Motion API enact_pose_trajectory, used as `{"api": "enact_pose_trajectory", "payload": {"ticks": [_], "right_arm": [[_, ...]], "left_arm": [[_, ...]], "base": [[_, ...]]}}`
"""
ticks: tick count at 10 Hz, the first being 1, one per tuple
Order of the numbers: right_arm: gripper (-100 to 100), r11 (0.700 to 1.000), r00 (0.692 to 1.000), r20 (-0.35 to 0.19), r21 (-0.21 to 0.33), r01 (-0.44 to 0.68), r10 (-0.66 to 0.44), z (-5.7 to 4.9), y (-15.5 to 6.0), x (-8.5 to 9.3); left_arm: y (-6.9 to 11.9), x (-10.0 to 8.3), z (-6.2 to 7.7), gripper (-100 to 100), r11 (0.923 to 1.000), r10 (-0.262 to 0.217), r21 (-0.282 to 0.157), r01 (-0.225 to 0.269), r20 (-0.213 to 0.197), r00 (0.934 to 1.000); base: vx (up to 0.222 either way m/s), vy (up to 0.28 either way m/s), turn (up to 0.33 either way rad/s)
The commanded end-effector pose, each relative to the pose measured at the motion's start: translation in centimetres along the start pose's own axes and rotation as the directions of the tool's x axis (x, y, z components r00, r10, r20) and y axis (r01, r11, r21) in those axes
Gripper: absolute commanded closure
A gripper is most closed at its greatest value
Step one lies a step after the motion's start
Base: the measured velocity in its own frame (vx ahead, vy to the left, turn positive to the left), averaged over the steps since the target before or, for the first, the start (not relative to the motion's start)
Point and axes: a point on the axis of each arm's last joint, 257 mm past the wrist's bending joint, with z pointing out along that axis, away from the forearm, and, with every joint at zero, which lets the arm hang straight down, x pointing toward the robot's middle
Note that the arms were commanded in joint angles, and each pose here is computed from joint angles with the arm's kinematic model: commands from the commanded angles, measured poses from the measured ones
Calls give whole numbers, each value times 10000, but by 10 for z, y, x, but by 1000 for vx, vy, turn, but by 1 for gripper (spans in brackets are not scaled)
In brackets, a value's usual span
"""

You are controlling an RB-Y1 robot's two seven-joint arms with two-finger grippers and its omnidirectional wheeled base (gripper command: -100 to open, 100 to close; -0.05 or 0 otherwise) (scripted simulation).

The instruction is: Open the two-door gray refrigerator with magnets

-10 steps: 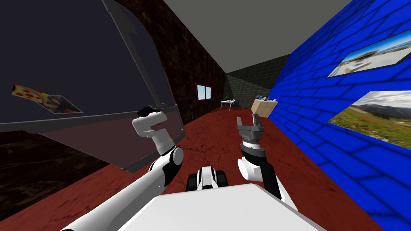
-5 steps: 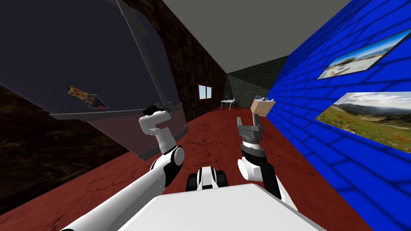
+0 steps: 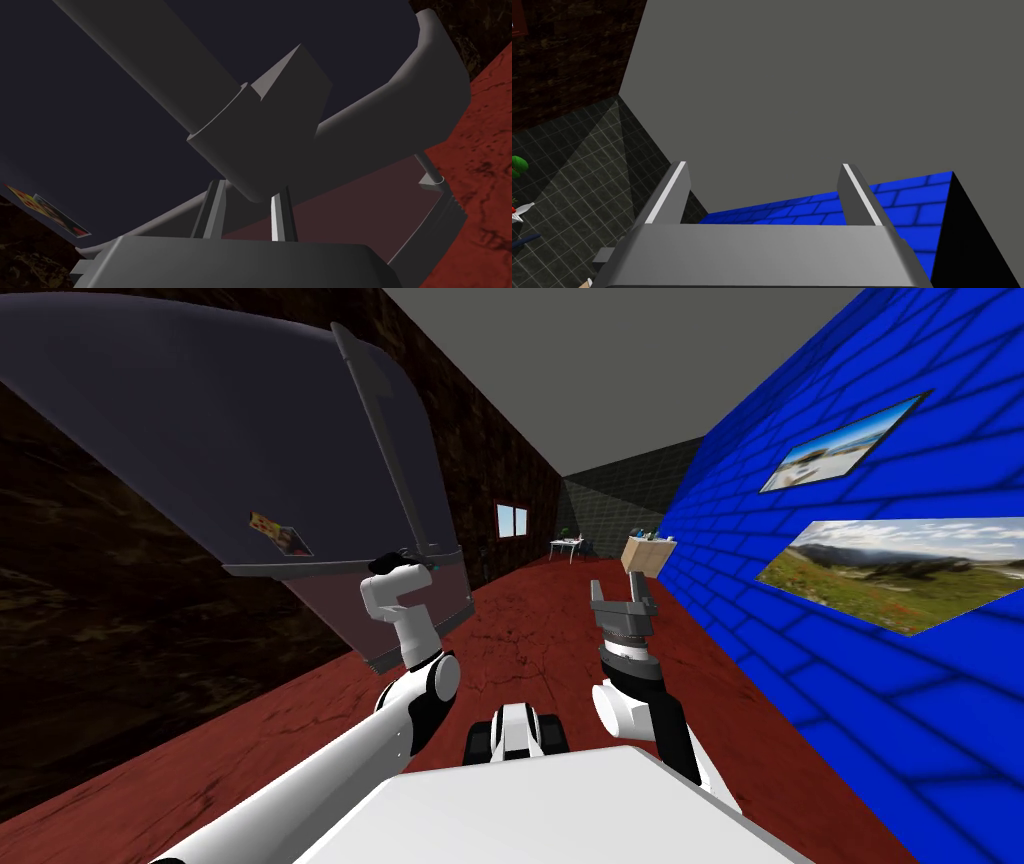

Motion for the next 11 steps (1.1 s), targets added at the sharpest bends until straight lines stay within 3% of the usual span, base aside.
{"api": "enact_pose_trajectory", "payload": {"ticks": [1,2,5,8,11], "right_arm": [[0,10000,10000,0,0,1,-1,0,0,0],[0,10000,10000,0,0,0,0,0,0,0],[0,10000,10000,-1,0,0,0,0,0,0],[0,10000,10000,0,0,0,0,0,0,0],[0,10000,10000,0,1,0,0,0,0,0]], "left_arm": [[7,19,-2,100,9998,-58,-192,50,-423,9991],[18,32,-2,100,9990,-113,-434,82,-715,9974],[28,45,-4,100,9977,-174,-676,106,-1004,9948],[49,71,-7,100,9932,-317,-1160,135,-1570,9871],[59,84,-10,100,9900,-398,-1401,138,-1845,9820]], "base": [[-207,140,-36],[-220,126,-6],[-242,176,-23],[-247,174,-15],[-229,142,-2]]}}
